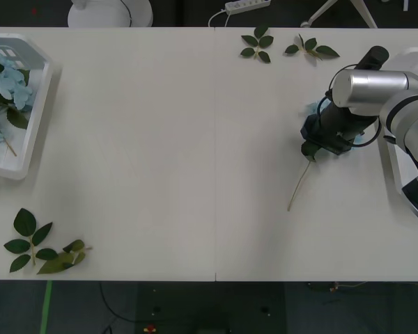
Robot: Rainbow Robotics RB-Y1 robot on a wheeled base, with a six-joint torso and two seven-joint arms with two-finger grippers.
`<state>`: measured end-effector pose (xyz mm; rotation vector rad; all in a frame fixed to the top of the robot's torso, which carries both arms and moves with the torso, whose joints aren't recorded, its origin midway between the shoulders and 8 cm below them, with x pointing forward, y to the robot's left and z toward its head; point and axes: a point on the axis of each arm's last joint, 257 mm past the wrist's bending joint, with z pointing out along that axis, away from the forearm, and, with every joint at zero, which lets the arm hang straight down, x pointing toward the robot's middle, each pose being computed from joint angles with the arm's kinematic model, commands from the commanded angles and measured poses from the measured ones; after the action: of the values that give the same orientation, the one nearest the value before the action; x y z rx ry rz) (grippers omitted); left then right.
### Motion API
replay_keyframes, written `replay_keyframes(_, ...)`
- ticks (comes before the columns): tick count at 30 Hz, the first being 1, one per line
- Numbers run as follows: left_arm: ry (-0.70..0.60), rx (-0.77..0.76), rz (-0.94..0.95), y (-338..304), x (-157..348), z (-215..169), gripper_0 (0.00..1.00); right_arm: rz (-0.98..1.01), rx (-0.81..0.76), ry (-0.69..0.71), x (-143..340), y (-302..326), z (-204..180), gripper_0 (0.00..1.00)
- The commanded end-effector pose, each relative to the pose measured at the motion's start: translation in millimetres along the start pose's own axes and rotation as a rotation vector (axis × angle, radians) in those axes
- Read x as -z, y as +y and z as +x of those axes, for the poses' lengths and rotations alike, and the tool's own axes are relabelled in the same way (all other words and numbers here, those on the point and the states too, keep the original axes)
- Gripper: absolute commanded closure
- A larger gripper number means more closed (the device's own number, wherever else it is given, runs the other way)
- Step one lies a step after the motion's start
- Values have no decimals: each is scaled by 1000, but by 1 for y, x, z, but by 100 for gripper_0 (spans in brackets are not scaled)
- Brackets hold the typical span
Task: Place the red flowers into the right box and the blue flowers into the left box. If a person shows an open palm, hand one flower to the person first, then continue sorting.
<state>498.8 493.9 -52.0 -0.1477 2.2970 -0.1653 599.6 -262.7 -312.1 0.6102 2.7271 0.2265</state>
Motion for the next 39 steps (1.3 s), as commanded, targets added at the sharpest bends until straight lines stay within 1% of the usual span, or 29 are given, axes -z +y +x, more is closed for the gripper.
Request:
replay_keyframes(1, 41, 11, 134, -66, 5, 24, 0, -86, 157, 15, 23, 27, -2, 100)
replay_keyframes(4, 61, 59, 221, -95, -14, 50, 0, -134, 266, -10, 44, 41, -13, 100)
replay_keyframes(6, 62, 54, 239, -105, -25, 62, 0, -169, 336, -34, 60, 51, -21, 100)
replay_keyframes(7, 49, 41, 260, -114, -31, 67, 0, -197, 409, -60, 73, 60, -27, 100)
replay_keyframes(9, 40, -19, 288, -128, -39, 74, 0, -231, 497, -92, 90, 71, -33, 100)
replay_keyframes(11, 52, -52, 316, -140, -46, 84, 0, -275, 589, -134, 109, 86, -38, 100)
replay_keyframes(12, 62, -58, 339, -147, -49, 93, 0, -309, 665, -170, 124, 98, -41, 100)
replay_keyframes(13, 59, -63, 359, -151, -53, 99, 0, -352, 733, -204, 140, 112, -41, 100)
replay_keyframes(14, 56, -65, 370, -153, -54, 102, 0, -375, 756, -216, 147, 119, -40, 100)
replay_keyframes(16, 39, -82, 409, -159, -61, 118, 0, -494, 867, -285, 178, 153, -32, 100)
replay_keyframes(18, 33, -111, 431, -165, -68, 132, 0, -591, 929, -332, 199, 180, -21, 100)
replay_keyframes(23, -5, -177, 471, -179, -84, 158, 0, -819, 1043, -418, 254, 235, 13, 100)
replay_keyframes(24, -5, -177, 471, -179, -84, 158, 0, -819, 1043, -418, 254, 235, 13, 100)
replay_keyframes(25, -34, -185, 504, -187, -85, 165, 0, -893, 1086, -452, 275, 252, 26, 100)
replay_keyframes(30, -109, -195, 600, -210, -76, 177, 0, -982, 1192, -563, 307, 285, 51, 100)
replay_keyframes(33, -139, -211, 650, -231, -68, 185, 0, -1046, 1196, -599, 320, 309, 68, 100)
replay_keyframes(35, -149, -216, 717, -262, -58, 192, 0, -1090, 1184, -622, 327, 327, 80, 100)
replay_keyframes(39, -219, -212, 777, -308, -46, 189, 0, -1132, 1184, -635, 329, 347, 98, 100)
